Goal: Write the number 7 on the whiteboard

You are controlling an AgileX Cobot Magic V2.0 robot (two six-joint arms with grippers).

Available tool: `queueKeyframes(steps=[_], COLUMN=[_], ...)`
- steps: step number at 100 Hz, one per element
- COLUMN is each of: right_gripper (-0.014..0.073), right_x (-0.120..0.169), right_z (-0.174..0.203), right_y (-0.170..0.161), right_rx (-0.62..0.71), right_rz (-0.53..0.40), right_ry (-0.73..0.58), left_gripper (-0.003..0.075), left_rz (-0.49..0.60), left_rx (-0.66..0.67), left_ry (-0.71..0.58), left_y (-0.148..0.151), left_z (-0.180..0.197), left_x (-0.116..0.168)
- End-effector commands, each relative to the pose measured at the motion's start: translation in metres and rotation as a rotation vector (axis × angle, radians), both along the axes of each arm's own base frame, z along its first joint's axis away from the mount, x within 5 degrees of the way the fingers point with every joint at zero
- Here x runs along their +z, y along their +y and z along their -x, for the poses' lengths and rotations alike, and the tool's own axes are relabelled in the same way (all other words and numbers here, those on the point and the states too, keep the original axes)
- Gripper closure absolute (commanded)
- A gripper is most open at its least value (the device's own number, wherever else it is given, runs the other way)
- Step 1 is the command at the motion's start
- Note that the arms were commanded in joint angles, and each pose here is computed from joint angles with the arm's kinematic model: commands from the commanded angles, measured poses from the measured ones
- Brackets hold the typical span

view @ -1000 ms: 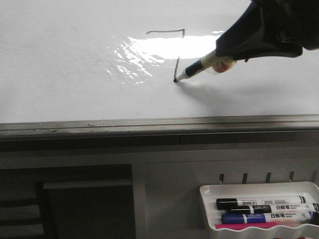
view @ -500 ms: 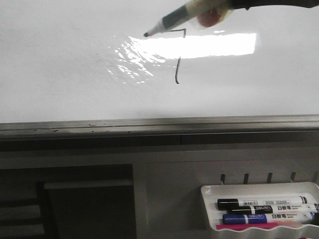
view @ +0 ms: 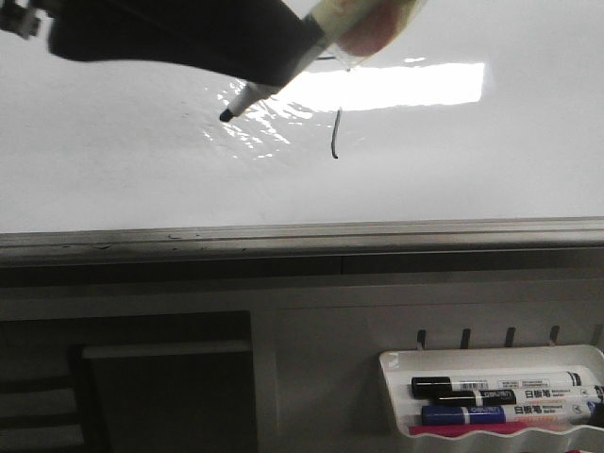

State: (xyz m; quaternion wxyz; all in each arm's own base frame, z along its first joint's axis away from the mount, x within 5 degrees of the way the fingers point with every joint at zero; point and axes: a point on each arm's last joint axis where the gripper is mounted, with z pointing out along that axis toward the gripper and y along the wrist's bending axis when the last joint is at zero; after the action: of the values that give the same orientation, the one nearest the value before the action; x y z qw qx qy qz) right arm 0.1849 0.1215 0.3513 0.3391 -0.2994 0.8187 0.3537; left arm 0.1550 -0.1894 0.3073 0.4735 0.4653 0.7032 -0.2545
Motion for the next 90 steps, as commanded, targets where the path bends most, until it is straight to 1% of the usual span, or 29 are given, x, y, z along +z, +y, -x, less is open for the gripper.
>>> queueKeyframes(steps=[1, 14, 29, 36, 53, 67, 74, 79, 82, 87, 90], right_gripper=[0.0654, 0.0654, 0.0654, 0.0654, 0.0655, 0.0655, 0.0655, 0.0654, 0.0654, 0.0648, 0.0626], right_x=[0.016, 0.018, 0.018, 0.018, 0.018, 0.016, 0.014, 0.013, 0.013, 0.012, 0.011], right_z=[0.001, 0.0, 0.0, -0.001, -0.002, -0.003, -0.005, -0.007, -0.007, -0.008, -0.008], right_y=[0.001, 0.001, 0.001, 0.001, 0.0, 0.0, 0.001, 0.001, 0.001, 0.002, 0.002], right_rx=[0.009, 0.022, 0.021, 0.011, 0.006, 0.007, 0.006, 0.004, 0.004, 0.006, 0.01], right_rz=[-0.032, -0.032, -0.029, -0.024, -0.014, -0.005, -0.002, -0.001, 0.001, 0.003, 0.004], right_ry=[-0.016, -0.015, -0.017, -0.026, -0.033, -0.03, -0.024, -0.02, -0.018, -0.012, -0.007], left_gripper=[0.0209, 0.021, 0.021, 0.0232, 0.037, 0.0516, 0.0613, 0.0703, 0.0743, 0.0741, 0.0741], left_rz=[0.022, -0.036, -0.037, -0.037, -0.038, -0.038, -0.038, -0.038, -0.038, -0.037, -0.037], left_rx=[0.006, -0.014, -0.008, -0.005, -0.008, -0.008, -0.008, -0.008, -0.008, -0.007, -0.007], left_ry=[-0.064, -0.085, -0.09, -0.094, -0.091, -0.091, -0.091, -0.091, -0.091, -0.09, -0.09], left_y=[-0.009, -0.017, -0.018, -0.018, -0.018, -0.018, -0.018, -0.018, -0.018, -0.018, -0.018], left_z=[-0.005, -0.013, -0.016, -0.016, -0.016, -0.016, -0.016, -0.016, -0.016, -0.016, -0.016], left_x=[0.014, 0.008, 0.008, 0.008, 0.008, 0.008, 0.008, 0.008, 0.008, 0.008, 0.008])
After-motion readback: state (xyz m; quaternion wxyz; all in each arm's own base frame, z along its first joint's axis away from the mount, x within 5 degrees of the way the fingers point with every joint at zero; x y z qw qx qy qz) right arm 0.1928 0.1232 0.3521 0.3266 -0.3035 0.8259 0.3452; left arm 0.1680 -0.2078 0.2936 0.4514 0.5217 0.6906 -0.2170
